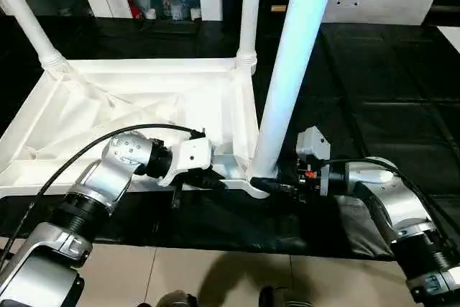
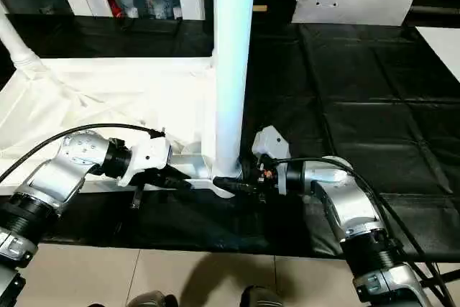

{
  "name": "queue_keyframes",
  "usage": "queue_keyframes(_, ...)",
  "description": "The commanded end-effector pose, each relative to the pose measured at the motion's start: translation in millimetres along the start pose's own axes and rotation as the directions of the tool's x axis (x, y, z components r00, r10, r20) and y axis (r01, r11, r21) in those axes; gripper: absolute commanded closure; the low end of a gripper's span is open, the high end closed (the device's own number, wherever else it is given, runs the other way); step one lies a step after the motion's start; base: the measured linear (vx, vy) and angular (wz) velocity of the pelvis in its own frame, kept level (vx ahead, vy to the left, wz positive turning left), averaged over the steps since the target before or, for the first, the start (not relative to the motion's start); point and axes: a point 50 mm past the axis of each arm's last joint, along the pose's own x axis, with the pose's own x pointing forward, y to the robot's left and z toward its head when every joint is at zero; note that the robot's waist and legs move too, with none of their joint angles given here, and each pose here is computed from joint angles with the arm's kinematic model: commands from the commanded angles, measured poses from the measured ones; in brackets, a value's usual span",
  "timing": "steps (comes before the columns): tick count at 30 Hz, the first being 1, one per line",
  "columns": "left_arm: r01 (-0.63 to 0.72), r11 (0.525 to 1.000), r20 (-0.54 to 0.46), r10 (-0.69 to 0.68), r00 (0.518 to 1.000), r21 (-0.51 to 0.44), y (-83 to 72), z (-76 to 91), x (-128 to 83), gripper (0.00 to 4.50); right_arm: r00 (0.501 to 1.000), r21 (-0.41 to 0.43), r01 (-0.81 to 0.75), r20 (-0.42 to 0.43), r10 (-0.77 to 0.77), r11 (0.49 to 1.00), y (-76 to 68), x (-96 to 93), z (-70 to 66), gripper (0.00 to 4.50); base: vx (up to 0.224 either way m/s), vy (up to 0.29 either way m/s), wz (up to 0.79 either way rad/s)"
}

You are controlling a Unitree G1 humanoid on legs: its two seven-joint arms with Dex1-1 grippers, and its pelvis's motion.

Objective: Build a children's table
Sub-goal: Rotate leg to tighten

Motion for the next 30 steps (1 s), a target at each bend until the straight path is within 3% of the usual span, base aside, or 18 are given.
queue_keyframes(1, 0.091, 0.996, -0.054, -0.090, 0.994, 0.016, -7.5, -4.4, 8.3, 4.50, 0.999, 0.000, -0.033, -0.005, 0.033, 0.999, 1.6, 3.1, 0.3, 1.66, 0.000, 0.000, 0.00)
queue_keyframes(6, 0.090, 0.996, -0.053, -0.089, 0.995, 0.011, -7.5, -5.3, 7.7, 4.50, 0.999, 0.007, -0.048, -0.008, 0.048, 0.999, 4.1, 4.3, -1.8, 1.74, 0.000, 0.000, 0.00)
queue_keyframes(11, 0.053, 0.998, 0.008, -0.053, 0.999, -0.042, -7.6, -1.1, 10.8, 4.50, 0.999, 0.063, -0.043, -0.019, 0.045, 0.997, 12.8, 8.4, -12.2, 1.76, 0.000, 0.000, 0.00)
queue_keyframes(14, -0.061, 0.992, 0.033, 0.065, 0.997, -0.111, -1.5, 4.7, 16.9, 4.50, 0.997, 0.128, 0.071, -0.038, -0.066, 0.989, 14.6, 16.5, -22.5, 1.76, 0.000, 0.000, 0.00)
queue_keyframes(15, -0.156, 0.973, 0.050, 0.166, 0.985, -0.168, 3.6, 11.3, 24.2, 4.50, 0.983, 0.158, 0.182, -0.047, -0.177, 0.971, 14.8, 24.9, -29.0, 1.76, 0.000, 0.000, 0.00)
queue_keyframes(17, -0.193, 0.963, 0.058, 0.207, 0.977, -0.191, 5.4, 14.9, 27.9, 4.50, 0.972, 0.180, 0.235, -0.045, -0.231, 0.955, 14.5, 29.1, -31.1, 1.76, 0.000, 0.000, 0.00)
queue_keyframes(19, -0.277, 0.930, 0.073, 0.302, 0.950, -0.240, 9.5, 24.4, 39.1, 4.50, 0.934, 0.263, 0.351, -0.027, -0.357, 0.899, 14.0, 41.6, -32.9, 1.77, 0.000, 0.000, 0.00)
queue_keyframes(20, -0.277, 0.930, 0.073, 0.302, 0.950, -0.240, 9.5, 24.4, 39.1, 4.50, 0.934, 0.263, 0.351, -0.027, -0.357, 0.899, 14.0, 41.6, -32.9, 1.77, 0.000, 0.000, 0.00)
queue_keyframes(22, -0.367, 0.881, 0.075, 0.405, 0.911, -0.297, 13.3, 39.8, 56.4, 4.50, 0.846, 0.358, 0.510, -0.047, -0.531, 0.782, 6.8, 56.9, -32.7, 1.77, 0.000, 0.000, 0.00)
queue_keyframes(23, -0.370, 0.879, 0.075, 0.408, 0.910, -0.300, 13.4, 40.4, 57.1, 4.50, 0.842, 0.361, 0.515, -0.048, -0.537, 0.777, 6.4, 57.5, -32.6, 1.77, 0.000, 0.000, 0.00)
queue_keyframes(27, -0.462, 0.822, 0.066, 0.510, 0.858, -0.333, 19.4, 59.3, 71.1, 4.50, 0.736, 0.438, 0.635, -0.092, -0.671, 0.637, -4.8, 69.8, -27.7, 1.77, 0.000, 0.000, 0.00)
queue_keyframes(29, -0.461, 0.827, 0.070, 0.506, 0.859, -0.324, 18.8, 62.6, 72.8, 4.50, 0.725, 0.434, 0.645, -0.086, -0.683, 0.629, -6.7, 71.3, -25.5, 1.77, 0.000, 0.000, 0.00)
queue_keyframes(30, -0.458, 0.830, 0.068, 0.502, 0.862, -0.320, 17.9, 63.9, 73.4, 4.50, 0.724, 0.420, 0.648, -0.078, -0.686, 0.636, -7.2, 72.2, -24.2, 1.43, 0.000, 0.000, 0.00)
